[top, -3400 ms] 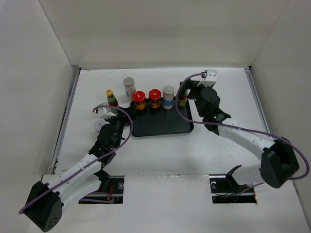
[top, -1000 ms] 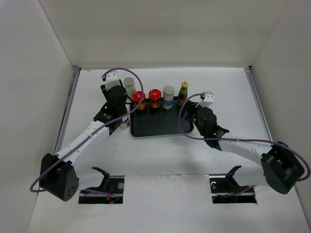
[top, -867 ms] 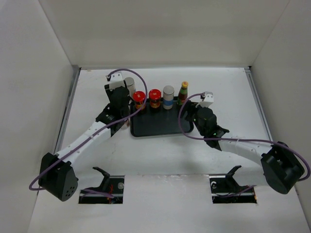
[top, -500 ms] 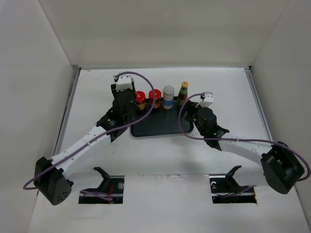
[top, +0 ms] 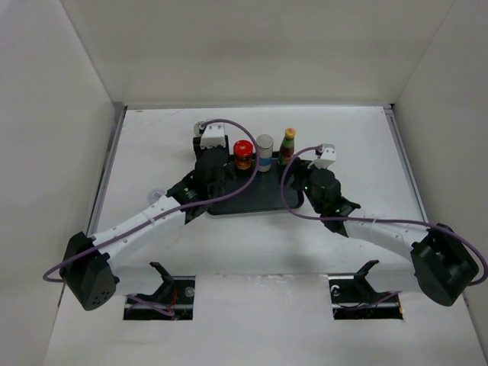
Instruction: Organize the condiment bottles
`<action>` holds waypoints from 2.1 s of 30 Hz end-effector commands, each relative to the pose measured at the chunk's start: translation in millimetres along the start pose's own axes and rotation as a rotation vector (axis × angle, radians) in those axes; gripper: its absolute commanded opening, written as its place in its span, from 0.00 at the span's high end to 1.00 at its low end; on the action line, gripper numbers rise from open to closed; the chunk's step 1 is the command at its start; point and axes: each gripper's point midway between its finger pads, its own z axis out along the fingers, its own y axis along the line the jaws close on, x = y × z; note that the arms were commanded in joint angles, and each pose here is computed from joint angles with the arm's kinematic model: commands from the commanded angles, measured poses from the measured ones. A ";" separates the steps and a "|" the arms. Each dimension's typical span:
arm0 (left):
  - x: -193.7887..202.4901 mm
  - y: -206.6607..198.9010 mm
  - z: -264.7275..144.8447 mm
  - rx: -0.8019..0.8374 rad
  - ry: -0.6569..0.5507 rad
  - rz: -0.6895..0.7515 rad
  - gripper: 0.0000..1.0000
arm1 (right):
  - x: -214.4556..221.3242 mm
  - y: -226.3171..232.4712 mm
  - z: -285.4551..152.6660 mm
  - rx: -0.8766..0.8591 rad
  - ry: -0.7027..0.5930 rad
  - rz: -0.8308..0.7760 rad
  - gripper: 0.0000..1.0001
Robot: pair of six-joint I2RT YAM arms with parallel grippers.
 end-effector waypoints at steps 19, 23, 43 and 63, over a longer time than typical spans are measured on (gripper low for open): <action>52.1 -29.4 9.4 0.081 0.006 -0.194 0.84 | -24.3 8.9 -7.3 -0.033 -0.070 0.026 0.15; 68.1 -20.6 4.8 0.067 0.025 -0.193 0.79 | -24.6 7.9 -7.4 -0.030 -0.072 0.026 0.13; -62.3 23.2 -0.7 0.033 -0.110 -0.303 0.18 | -22.4 5.0 -4.9 -0.015 -0.069 0.025 0.02; 48.8 43.8 158.6 -0.188 0.278 -0.171 0.14 | -18.1 7.3 -2.1 -0.017 -0.057 0.020 0.00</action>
